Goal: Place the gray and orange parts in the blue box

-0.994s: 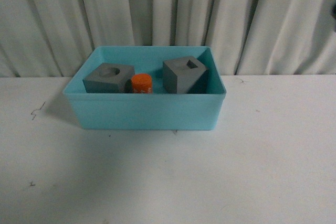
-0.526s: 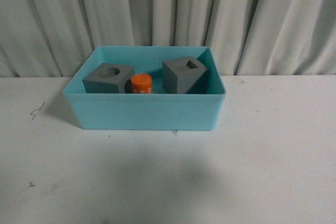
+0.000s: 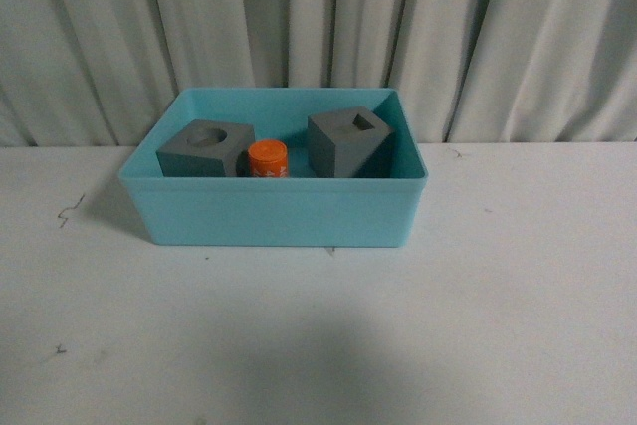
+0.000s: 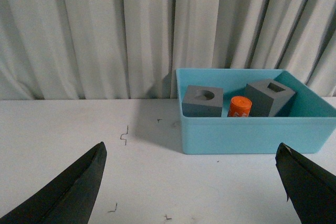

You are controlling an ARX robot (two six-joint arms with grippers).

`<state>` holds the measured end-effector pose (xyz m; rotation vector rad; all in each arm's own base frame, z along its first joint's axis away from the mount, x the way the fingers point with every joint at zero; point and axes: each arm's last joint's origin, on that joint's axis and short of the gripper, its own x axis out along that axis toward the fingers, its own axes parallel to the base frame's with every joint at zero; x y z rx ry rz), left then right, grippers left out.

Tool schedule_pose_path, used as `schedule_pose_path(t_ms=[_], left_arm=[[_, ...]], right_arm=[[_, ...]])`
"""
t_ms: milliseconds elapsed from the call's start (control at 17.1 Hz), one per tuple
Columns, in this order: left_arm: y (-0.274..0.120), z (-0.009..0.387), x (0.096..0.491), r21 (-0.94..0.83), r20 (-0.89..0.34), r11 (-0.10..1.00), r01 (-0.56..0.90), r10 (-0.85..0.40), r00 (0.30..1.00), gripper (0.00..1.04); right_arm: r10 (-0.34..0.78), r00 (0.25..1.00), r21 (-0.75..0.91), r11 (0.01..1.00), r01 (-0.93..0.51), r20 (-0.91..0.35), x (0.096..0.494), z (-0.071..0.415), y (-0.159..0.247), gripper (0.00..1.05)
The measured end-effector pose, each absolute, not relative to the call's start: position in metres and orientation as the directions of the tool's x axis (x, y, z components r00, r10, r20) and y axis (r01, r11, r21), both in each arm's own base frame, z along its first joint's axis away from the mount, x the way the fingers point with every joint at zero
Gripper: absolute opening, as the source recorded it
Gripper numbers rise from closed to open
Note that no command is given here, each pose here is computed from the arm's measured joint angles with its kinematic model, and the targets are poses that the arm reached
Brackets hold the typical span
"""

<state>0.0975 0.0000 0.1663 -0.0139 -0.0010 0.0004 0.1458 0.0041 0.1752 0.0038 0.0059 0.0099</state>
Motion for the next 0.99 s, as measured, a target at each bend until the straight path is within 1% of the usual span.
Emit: schedule_pose_path(t_ms=[58,175,292,994], left_arm=[[0.000,0.166,0.097,-0.014,0.001,1.000,-0.002,0.002,1.000,0.98],[0.000,0.166,0.097,-0.014,0.001,1.000,0.000,0.000,1.000,0.98],[0.000,0.166,0.097,-0.014,0.001,1.000,-0.001,0.001,1.000,0.98],[0.000,0.166,0.097,-0.014,0.001,1.000,0.000,0.000,1.000,0.98]], right_arm=[[-0.014,1.000,0.004,1.000,0.014,0.014,0.143,0.172,-0.001,0.02],[-0.002,1.000,0.003,1.000,0.002,-0.020,0.138,0.164,0.000,0.02],[-0.002,1.000,0.003,1.000,0.002,0.016,0.131,0.169,0.000,0.02],[-0.002,1.000,0.003,1.000,0.002,0.015,0.112,0.171,0.000,0.02]])
